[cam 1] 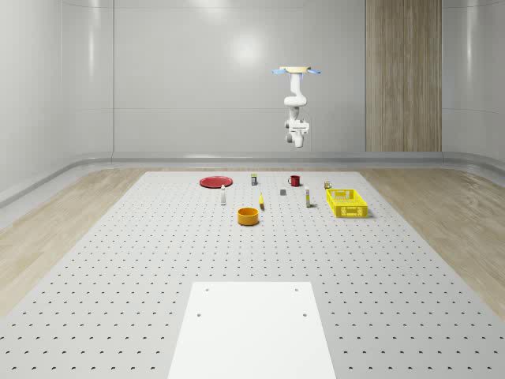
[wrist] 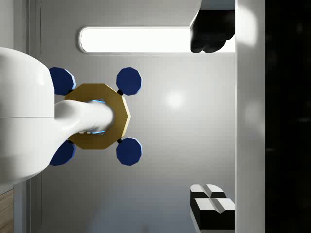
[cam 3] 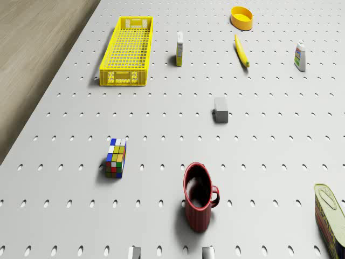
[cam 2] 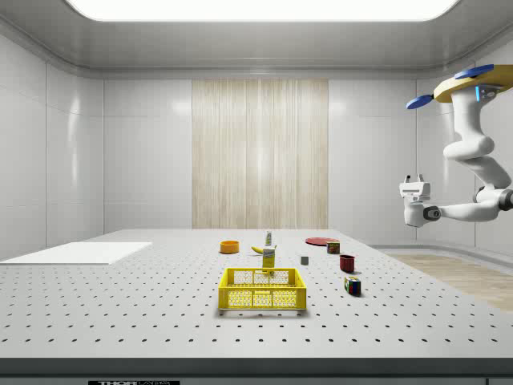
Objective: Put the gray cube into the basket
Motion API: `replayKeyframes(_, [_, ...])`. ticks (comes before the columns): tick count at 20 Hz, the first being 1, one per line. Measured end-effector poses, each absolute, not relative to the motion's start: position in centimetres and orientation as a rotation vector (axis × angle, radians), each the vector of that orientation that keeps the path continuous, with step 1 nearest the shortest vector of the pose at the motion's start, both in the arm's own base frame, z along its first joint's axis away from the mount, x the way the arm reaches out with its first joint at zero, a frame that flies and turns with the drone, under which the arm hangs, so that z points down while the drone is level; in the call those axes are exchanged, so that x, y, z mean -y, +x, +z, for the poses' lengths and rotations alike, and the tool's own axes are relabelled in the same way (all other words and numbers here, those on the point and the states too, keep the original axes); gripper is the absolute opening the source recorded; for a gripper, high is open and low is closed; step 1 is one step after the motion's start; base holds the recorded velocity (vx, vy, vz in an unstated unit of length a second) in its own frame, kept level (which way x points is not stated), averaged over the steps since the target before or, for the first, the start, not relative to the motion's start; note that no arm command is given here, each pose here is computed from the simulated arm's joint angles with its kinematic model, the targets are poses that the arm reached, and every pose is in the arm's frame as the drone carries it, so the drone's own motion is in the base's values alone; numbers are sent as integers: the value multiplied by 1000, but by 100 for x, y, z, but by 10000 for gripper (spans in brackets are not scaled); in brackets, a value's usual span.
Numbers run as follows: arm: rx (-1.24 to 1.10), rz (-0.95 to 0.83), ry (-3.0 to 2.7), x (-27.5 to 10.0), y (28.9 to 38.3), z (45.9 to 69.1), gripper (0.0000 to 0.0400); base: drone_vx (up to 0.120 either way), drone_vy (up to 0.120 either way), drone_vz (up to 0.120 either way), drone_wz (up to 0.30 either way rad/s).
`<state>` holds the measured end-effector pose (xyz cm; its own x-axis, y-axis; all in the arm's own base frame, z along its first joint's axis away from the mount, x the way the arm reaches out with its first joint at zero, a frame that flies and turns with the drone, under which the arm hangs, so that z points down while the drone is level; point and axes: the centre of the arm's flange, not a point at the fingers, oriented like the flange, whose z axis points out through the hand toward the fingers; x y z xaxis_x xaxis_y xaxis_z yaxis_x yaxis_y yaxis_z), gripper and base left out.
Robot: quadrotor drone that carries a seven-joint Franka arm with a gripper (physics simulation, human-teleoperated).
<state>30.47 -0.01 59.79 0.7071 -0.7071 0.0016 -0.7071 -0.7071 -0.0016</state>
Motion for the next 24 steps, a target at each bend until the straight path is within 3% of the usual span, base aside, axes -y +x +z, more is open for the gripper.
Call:
replayKeyframes(10, [-1201,-15,-2899,1,3025,6642,400,0,0,0,0])
replayKeyframes(12, [-1201,-17,-2898,1,3032,6726,400,0,-120,0,0])
replayKeyframes(19, [-1200,-25,-2896,0,3042,6872,400,6,-120,0,0])
replayKeyframes(24, [-1199,-30,-2895,0,3041,6901,400,120,-120,0,0])
